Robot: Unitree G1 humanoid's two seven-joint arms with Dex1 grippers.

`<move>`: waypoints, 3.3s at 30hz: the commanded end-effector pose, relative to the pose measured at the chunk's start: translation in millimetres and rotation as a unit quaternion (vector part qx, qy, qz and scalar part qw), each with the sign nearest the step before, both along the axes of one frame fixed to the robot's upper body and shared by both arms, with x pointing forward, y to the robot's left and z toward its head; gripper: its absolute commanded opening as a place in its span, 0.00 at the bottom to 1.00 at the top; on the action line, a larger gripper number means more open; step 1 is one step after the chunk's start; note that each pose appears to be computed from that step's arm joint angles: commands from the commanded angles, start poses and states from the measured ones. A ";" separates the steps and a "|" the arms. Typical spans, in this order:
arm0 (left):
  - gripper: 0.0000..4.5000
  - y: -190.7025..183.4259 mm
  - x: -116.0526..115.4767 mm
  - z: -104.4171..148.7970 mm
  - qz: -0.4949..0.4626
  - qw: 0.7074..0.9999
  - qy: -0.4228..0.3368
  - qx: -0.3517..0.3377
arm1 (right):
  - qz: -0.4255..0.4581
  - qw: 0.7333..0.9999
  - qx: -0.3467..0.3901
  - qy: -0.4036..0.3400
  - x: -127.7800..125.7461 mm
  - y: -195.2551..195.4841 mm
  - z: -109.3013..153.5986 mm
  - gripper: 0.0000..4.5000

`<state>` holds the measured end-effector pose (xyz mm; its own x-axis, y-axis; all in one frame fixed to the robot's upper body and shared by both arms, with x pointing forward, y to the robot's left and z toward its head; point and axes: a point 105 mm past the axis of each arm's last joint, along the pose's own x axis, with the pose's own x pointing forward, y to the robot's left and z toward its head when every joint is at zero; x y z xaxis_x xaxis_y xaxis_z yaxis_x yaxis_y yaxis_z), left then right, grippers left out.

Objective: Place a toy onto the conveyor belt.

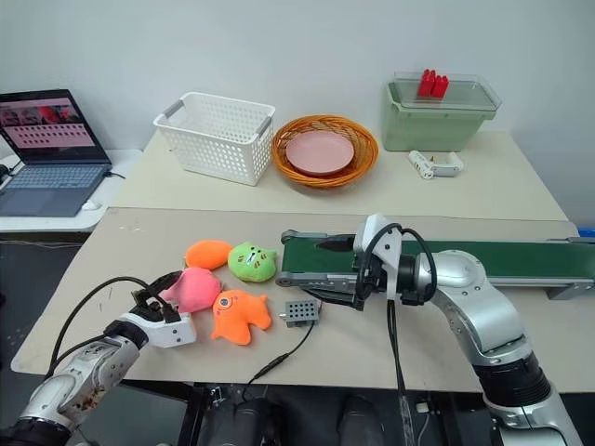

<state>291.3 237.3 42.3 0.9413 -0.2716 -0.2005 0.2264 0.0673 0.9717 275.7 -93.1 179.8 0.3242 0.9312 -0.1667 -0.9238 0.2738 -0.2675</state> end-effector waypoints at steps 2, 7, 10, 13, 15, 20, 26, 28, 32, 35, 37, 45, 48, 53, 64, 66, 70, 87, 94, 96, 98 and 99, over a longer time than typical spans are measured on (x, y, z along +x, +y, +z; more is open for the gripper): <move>0.75 -4.6 -2.8 -12.7 0.000 1.000 0.028 -0.014 | -0.002 1.000 0.010 -0.026 -3.9 -2.3 15.1 1.00; 0.34 -6.4 -2.5 -13.0 -0.006 0.999 0.029 -0.011 | -0.003 1.000 0.010 -0.026 -4.6 -2.6 15.3 1.00; 0.13 -7.3 -0.4 -12.5 -0.009 1.000 0.027 -0.005 | -0.004 1.000 0.010 -0.026 -4.9 -2.9 15.2 1.00; 0.01 -8.4 1.2 -12.0 -0.013 1.000 0.026 0.000 | -0.005 1.000 0.011 -0.024 -5.4 -3.1 14.8 1.00; 0.01 -7.9 1.6 -10.2 -0.010 1.000 0.020 -0.005 | -0.005 1.000 0.012 -0.024 -5.5 -3.1 14.3 1.00; 0.01 11.1 -1.3 9.9 0.042 0.997 -0.007 -0.064 | -0.006 1.000 0.010 -0.021 -5.3 -4.7 12.6 1.00; 0.01 28.9 -7.7 51.2 0.111 0.957 -0.041 -0.264 | -0.009 1.000 0.005 -0.015 0.0 -8.4 10.1 1.00; 0.01 27.2 -7.7 62.8 0.116 0.936 -0.046 -0.328 | -0.007 1.000 0.003 -0.014 1.3 -8.7 9.1 1.00; 0.01 17.8 -1.1 82.8 0.133 0.866 -0.025 -0.481 | -0.006 1.000 0.003 -0.008 6.0 -9.5 7.3 1.00; 0.01 -7.5 4.8 94.3 0.102 0.812 0.034 -0.574 | -0.004 1.000 0.000 -0.005 7.7 -9.8 4.4 1.00; 0.01 -21.0 10.4 103.9 0.089 0.773 0.065 -0.625 | -0.004 1.000 0.001 -0.003 8.3 -10.0 3.8 1.00; 0.01 -96.0 33.1 142.8 -0.023 0.509 0.254 -0.822 | -0.014 1.000 0.001 -0.002 8.8 -11.4 0.0 1.00; 0.01 -125.2 32.5 147.8 -0.054 0.443 0.328 -0.833 | -0.023 1.000 0.001 -0.001 7.8 -14.1 -0.8 1.00; 0.01 -154.8 34.8 151.7 -0.073 0.380 0.414 -0.824 | -0.035 0.999 0.000 -0.002 7.3 -17.6 -1.7 1.00; 0.01 -182.3 64.4 111.9 0.041 0.306 0.502 -0.808 | -0.057 0.998 0.001 -0.004 4.9 -24.3 -2.4 1.00; 0.01 -194.0 64.3 115.3 0.028 0.267 0.528 -0.806 | -0.062 0.998 -0.001 -0.004 4.9 -25.7 -3.0 1.00; 0.01 -209.6 60.8 117.7 0.015 0.229 0.565 -0.793 | -0.066 0.998 -0.002 -0.005 5.0 -26.9 -3.2 1.00; 0.01 -219.8 63.7 81.9 0.094 0.198 0.568 -0.794 | -0.073 0.997 0.001 -0.010 7.5 -28.1 -0.6 1.00; 0.01 -214.9 69.1 77.3 0.099 0.236 0.549 -0.796 | -0.073 0.997 0.003 -0.011 7.9 -28.5 1.7 1.00; 0.01 -214.9 69.5 77.3 0.096 0.246 0.546 -0.795 | -0.073 0.997 0.004 -0.012 7.8 -29.0 2.7 1.00; 0.01 -215.3 69.8 77.7 0.092 0.249 0.546 -0.795 | -0.072 0.997 0.004 -0.012 7.8 -29.2 3.3 1.00; 0.01 -215.2 70.2 77.5 0.092 0.253 0.545 -0.795 | -0.072 0.997 0.004 -0.012 8.1 -29.5 3.6 1.00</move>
<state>360.7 24.4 111.1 0.5873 -0.7908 -0.1723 0.1092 0.2883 -0.9513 284.9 -119.9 167.8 0.4538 0.8720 -0.1837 -0.8796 0.4053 -0.2492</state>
